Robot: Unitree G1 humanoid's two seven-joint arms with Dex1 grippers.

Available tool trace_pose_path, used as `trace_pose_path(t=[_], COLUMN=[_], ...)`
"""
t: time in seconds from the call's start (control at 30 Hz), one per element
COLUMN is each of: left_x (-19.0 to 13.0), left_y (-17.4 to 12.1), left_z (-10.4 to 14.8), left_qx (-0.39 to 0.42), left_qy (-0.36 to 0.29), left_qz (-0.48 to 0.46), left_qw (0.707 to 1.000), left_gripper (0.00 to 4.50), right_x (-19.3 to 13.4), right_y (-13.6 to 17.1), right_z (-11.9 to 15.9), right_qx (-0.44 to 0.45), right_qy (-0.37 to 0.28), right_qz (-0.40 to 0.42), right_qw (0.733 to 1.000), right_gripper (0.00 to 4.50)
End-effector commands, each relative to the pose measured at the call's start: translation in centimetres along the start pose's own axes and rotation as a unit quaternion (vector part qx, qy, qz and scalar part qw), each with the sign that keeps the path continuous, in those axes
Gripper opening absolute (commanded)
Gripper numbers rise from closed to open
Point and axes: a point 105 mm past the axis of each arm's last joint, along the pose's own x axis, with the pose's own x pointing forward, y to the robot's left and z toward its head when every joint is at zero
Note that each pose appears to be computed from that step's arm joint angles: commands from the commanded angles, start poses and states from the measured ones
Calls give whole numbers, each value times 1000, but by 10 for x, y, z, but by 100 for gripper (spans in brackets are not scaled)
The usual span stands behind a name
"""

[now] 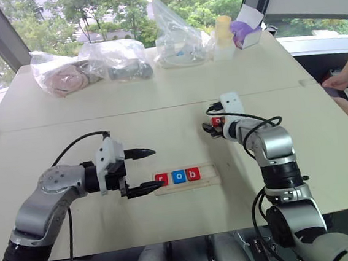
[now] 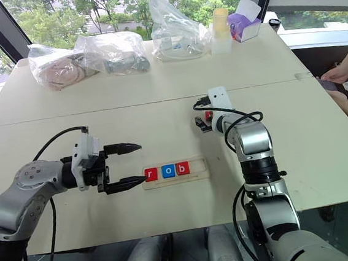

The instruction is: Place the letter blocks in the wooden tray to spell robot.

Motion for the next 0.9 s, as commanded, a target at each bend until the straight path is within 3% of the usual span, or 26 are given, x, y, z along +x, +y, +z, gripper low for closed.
trace_pose_path(t=[0.03,0.1,0.2,0.33,0.37,0.57,0.67,0.9], left_x=[1,0,0,0,0,1,1,2], left_y=[-3,-4,-3,-3,-2,0,0,-1], left_z=[8,8,9,10,11,11,11,8], left_qx=[19,19,20,22,22,24,23,19], left_qy=[-9,-10,-14,-15,-16,-17,-17,-19], left_qz=[-3,-3,-2,2,2,3,1,-2], left_qw=[1000,1000,1000,1000,1000,1000,1000,1000], left_gripper=[450,450,450,450,450,450,450,450], right_x=[0,1,2,2,2,-14,-40,-89], right_y=[2,3,4,5,5,2,-6,-18], right_z=[14,13,12,11,12,29,34,-7], right_qx=[12,14,15,11,3,-35,-27,18], right_qy=[-16,-12,-9,-8,-10,-40,-44,2], right_qz=[0,0,0,-1,-3,-18,-17,-27], right_qw=[1000,1000,1000,1000,1000,998,999,999], right_gripper=[443,443,363,144,113,114,114,114])
